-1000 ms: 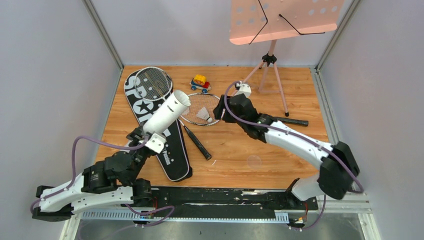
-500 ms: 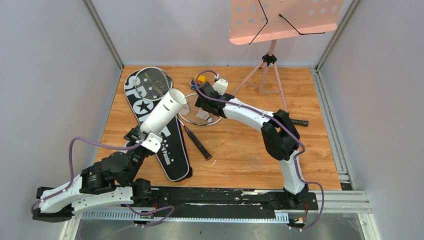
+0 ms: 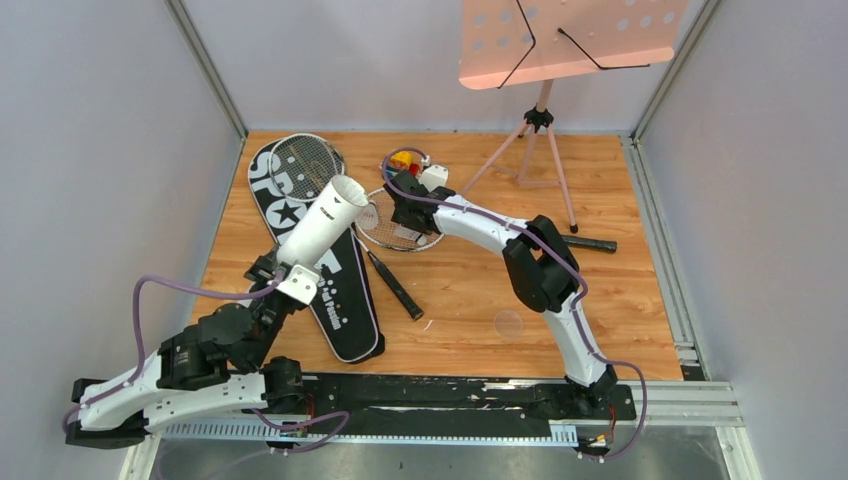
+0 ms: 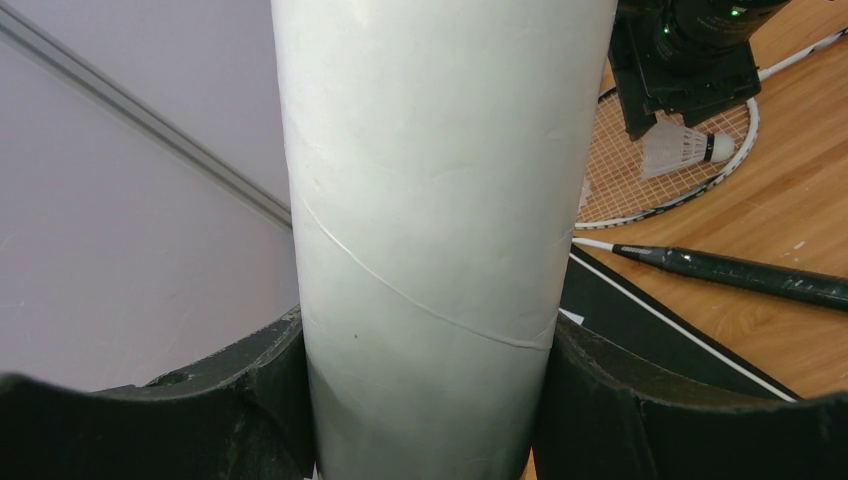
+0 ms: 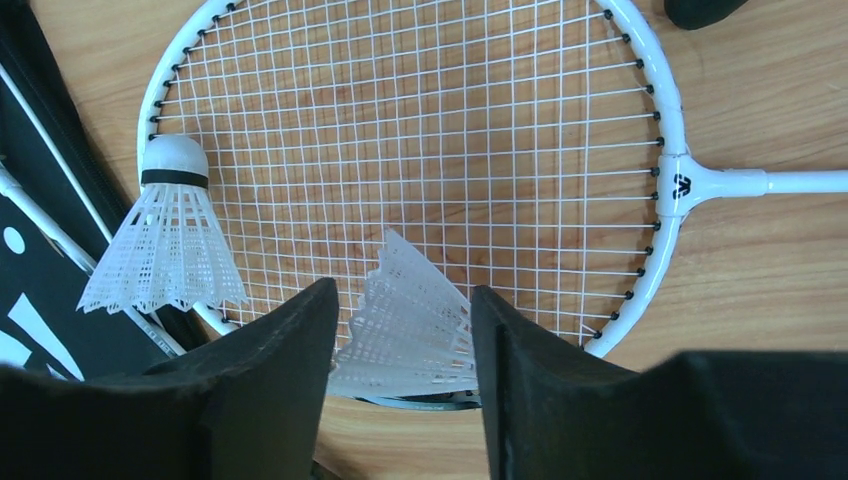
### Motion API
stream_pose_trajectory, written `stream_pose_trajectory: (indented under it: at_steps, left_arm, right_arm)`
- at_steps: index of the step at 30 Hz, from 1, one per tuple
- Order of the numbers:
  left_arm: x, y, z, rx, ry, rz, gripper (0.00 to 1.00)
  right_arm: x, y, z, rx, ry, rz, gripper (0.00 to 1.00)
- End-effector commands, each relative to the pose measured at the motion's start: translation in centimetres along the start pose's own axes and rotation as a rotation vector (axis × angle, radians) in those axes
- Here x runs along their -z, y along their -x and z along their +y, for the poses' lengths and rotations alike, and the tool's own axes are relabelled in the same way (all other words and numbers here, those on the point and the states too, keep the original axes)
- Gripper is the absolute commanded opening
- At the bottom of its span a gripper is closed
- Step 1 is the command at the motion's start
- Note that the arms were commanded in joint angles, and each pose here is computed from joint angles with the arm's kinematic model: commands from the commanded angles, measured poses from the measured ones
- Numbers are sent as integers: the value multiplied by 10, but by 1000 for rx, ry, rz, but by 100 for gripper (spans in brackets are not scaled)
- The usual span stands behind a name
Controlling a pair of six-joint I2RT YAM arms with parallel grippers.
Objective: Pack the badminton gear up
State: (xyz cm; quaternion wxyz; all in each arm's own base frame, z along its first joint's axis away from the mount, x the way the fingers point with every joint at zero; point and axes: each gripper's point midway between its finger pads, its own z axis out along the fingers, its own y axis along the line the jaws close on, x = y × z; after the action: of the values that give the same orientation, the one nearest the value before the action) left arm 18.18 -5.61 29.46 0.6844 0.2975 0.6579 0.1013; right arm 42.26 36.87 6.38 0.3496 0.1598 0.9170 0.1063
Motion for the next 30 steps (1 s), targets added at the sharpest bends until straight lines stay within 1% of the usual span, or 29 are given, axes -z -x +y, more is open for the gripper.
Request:
stream_pose_trajectory:
  at_steps: [1, 5, 6, 7, 11, 19, 22, 25, 30]
  left_arm:
    - [2, 15, 10, 84, 15, -36, 59]
    - [1, 15, 9, 77, 13, -32, 59]
    - [1, 15, 9, 76, 14, -31, 59]
    - [0, 14, 9, 74, 15, -29, 59]
    - [0, 14, 8, 73, 12, -28, 59]
    - [-1, 13, 7, 68, 13, -22, 59]
    - [-1, 13, 6, 72, 11, -24, 59]
    - [-1, 15, 3, 72, -10, -36, 59]
    - [-1, 23, -7, 78, -72, -76, 59]
  right_arm:
    - [16, 22, 10, -17, 36, -37, 47]
    - [32, 27, 13, 0, 82, -34, 29]
    - [37, 28, 14, 1, 95, -31, 22]
    - [41, 30, 15, 3, 107, -33, 17]
    - [58, 36, 11, 27, 130, -45, 0]
    - [91, 42, -5, 100, 181, -66, 0]
    - [108, 47, -14, 107, 210, -92, 0]
    - [134, 57, -23, 82, 258, -140, 0]
    - [197, 75, -28, 33, 456, -231, 0]
